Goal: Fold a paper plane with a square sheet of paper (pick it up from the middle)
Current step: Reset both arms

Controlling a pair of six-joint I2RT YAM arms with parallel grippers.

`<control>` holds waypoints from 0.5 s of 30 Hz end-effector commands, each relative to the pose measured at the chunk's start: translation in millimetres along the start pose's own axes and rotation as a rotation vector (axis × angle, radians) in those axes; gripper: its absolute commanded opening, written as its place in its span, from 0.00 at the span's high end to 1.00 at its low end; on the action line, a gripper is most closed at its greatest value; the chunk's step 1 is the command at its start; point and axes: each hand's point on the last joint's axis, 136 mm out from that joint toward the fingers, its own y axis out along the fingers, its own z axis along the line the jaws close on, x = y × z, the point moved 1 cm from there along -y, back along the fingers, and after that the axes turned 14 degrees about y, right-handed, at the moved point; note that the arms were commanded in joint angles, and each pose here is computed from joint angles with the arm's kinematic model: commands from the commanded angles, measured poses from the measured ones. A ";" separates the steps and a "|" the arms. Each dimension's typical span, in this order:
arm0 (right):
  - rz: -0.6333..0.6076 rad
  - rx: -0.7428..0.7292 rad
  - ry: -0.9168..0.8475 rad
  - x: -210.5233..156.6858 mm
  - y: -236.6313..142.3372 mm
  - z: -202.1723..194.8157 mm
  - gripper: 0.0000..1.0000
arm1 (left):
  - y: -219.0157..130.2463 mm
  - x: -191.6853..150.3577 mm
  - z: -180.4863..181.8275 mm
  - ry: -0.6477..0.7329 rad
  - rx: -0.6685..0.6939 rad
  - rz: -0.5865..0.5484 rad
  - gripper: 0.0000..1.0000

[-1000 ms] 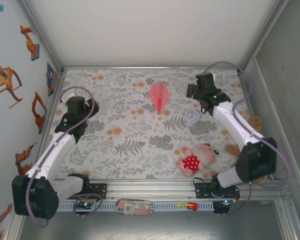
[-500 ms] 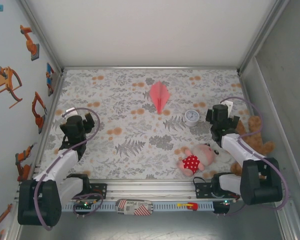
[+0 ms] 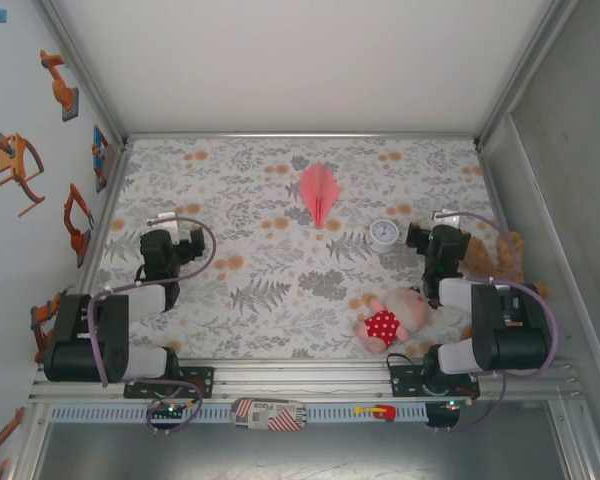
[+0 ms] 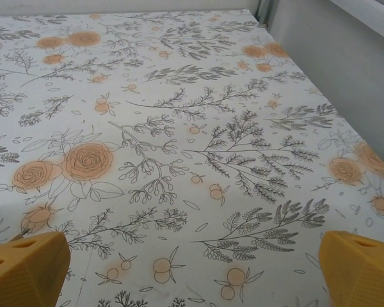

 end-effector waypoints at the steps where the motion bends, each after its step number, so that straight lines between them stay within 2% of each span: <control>1: -0.089 0.086 0.011 14.9 3.9 10.9 0.02 | 13.0 18.3 2.0 0.002 -0.031 -0.083 0.04; 9: -0.105 0.077 0.020 8.5 7.7 7.4 0.04 | 28.7 8.9 3.8 -0.015 -0.028 -0.039 0.04; 14: -0.070 -0.007 0.042 10.6 16.1 -2.1 0.05 | 31.2 7.5 6.8 -0.021 -0.014 -0.016 0.04; 15: -0.071 -0.005 0.042 11.0 16.2 -1.6 0.02 | 31.1 8.3 6.9 -0.020 -0.013 -0.016 0.04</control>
